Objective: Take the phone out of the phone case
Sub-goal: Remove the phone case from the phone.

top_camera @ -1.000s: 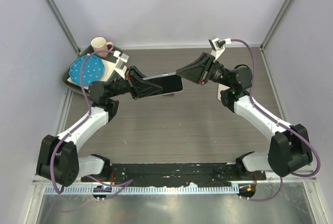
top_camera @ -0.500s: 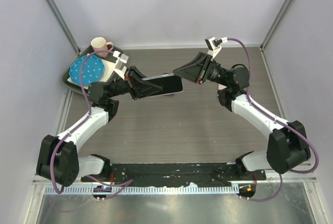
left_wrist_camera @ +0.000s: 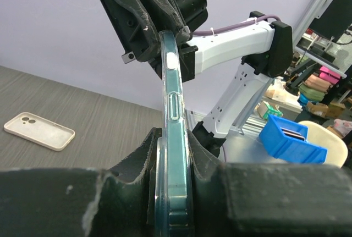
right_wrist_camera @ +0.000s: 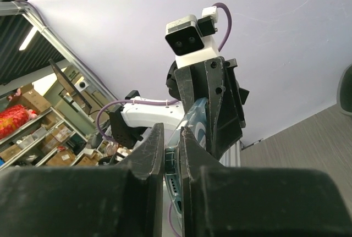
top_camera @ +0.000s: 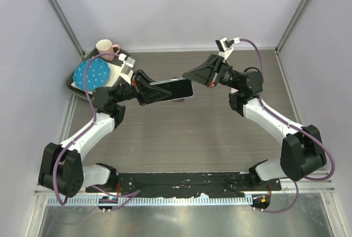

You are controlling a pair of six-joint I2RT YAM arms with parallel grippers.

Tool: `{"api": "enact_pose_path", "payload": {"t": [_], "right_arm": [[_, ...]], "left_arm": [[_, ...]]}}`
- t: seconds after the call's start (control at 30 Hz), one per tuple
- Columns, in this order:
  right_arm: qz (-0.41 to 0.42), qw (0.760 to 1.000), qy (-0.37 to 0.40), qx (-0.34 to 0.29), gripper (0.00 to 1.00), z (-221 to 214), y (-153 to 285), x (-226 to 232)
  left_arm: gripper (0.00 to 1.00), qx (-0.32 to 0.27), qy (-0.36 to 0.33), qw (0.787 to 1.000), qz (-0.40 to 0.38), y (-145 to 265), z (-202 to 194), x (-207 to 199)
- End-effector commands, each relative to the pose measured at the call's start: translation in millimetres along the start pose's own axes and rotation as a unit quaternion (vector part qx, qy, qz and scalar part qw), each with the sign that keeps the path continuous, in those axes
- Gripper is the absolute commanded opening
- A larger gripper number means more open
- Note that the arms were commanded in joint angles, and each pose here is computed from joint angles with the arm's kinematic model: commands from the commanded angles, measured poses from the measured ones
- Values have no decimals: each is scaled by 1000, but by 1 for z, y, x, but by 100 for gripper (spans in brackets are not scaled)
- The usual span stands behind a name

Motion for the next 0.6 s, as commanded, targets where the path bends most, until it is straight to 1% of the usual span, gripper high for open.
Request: {"api": "enact_pose_path", "payload": {"t": [0.0, 0.13, 0.27, 0.4, 0.57], "right_arm": [[53, 998, -16, 4, 1, 0, -7, 33], [78, 996, -31, 10, 1, -4, -5, 42], [68, 997, -47, 3, 1, -7, -2, 33], [54, 997, -50, -5, 1, -4, -3, 19], [33, 998, -60, -11, 1, -3, -3, -2]], "left_arm": [[0, -7, -123, 989, -80, -8, 23, -28], [0, 16, -163, 976, -142, -10, 20, -48], [0, 19, -180, 967, -180, -12, 27, -68], [0, 9, -191, 962, -194, -12, 39, -83], [0, 0, -187, 961, -202, -13, 46, -94]]}}
Point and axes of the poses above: each gripper's point midway between its finger pads, its own y axis back along the fingers, its own x axis along the line the jaws close on, z = x × y, the point moved 5 cm from there along y, back along the fingers, and after that the axes turned 11 degrees about -y, right-handed, at the moved point
